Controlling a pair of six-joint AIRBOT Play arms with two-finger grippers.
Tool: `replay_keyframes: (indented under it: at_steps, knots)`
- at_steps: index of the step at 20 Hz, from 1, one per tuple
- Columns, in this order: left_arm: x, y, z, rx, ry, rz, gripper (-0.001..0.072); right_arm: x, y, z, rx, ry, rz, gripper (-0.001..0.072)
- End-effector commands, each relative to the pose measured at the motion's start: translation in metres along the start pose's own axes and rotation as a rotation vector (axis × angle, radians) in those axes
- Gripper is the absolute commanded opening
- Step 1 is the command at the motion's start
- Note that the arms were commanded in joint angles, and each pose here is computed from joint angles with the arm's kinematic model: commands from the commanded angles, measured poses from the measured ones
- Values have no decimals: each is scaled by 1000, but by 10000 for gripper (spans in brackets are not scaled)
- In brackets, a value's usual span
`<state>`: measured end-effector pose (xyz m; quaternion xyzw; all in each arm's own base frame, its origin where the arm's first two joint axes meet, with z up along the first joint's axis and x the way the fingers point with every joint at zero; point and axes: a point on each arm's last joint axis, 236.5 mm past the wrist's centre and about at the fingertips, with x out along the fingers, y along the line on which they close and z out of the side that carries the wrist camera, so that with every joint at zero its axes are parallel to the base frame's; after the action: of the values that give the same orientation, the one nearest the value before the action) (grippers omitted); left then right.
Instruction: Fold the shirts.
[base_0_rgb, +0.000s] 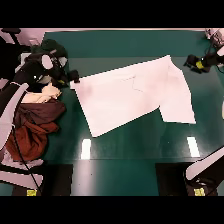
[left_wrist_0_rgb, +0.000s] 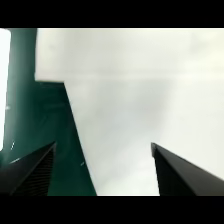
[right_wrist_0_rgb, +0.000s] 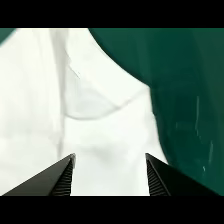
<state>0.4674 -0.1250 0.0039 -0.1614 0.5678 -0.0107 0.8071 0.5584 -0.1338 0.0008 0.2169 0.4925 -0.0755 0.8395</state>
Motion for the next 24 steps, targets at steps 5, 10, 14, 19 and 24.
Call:
replay_keyframes:
  at_steps: [5, 10, 14, 19, 24]
  knots:
    - [19, -43, -139, 200, 392, -153, 705, -25, -73, -73, 64, 201, 17, 519]
    - [12, -29, -190, 201, 512, -176, 704, -33, -95, -97, 201, 262, 120, 520]
    - [-2, -13, -221, 168, 477, -188, 704, -30, -96, -116, 231, 305, 163, 520]
    - [12, -40, -235, -13, 412, -358, 703, -22, -71, -124, 149, 339, 180, 520]
    - [21, -37, -236, -53, 387, -363, 434, -21, -72, -134, 92, 382, 144, 520]
